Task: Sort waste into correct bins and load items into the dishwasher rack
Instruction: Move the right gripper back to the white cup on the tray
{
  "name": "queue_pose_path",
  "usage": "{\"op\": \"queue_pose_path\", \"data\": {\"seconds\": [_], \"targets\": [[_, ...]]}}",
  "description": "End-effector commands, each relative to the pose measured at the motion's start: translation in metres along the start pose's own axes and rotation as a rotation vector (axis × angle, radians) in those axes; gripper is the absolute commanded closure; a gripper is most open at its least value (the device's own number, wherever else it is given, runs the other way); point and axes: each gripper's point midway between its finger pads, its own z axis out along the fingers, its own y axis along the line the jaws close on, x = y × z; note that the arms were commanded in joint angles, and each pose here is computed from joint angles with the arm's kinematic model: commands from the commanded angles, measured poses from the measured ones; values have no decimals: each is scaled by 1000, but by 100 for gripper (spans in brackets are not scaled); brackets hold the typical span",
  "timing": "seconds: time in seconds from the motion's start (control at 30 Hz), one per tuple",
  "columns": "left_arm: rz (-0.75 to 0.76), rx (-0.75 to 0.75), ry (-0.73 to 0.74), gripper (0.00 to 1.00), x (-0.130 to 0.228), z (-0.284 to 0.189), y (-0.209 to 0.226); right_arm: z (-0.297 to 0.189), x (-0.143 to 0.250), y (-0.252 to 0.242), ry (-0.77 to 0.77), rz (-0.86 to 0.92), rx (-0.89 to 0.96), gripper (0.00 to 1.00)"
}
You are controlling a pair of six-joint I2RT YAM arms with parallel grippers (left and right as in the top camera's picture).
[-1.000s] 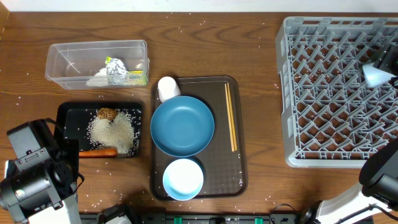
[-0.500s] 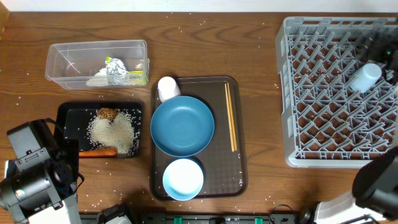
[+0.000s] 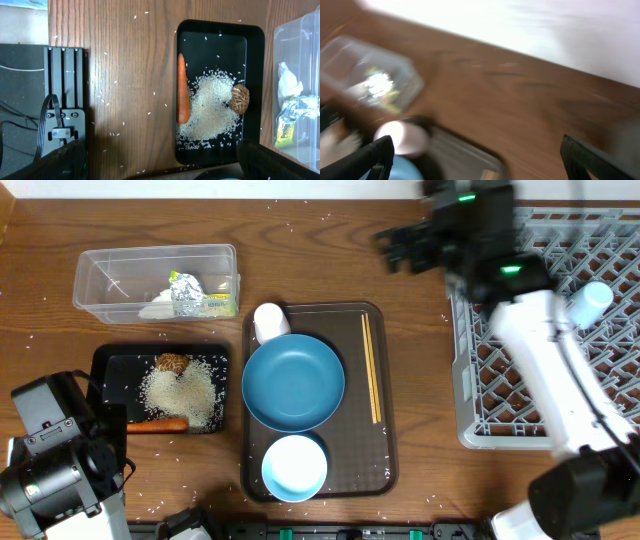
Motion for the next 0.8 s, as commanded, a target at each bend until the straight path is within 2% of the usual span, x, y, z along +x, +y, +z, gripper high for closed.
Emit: {"op": "queue_pose_path", "data": {"seconds": [0.0, 0.17, 0.33, 0.5, 0.77], "targets": [[10, -16, -17, 2, -3, 1, 3, 44, 23, 42, 57, -56, -17, 1], [10, -16, -17, 2, -3, 1, 3, 95, 57, 103, 92, -128, -111, 1], [10, -16, -17, 2, -3, 1, 3, 127, 85, 149, 107, -178, -180, 1], [10, -16, -17, 2, -3, 1, 3, 148, 105, 148, 117, -156, -71, 1], [10, -16, -17, 2, -3, 1, 3, 172, 130, 156, 144, -128, -99, 1]]}}
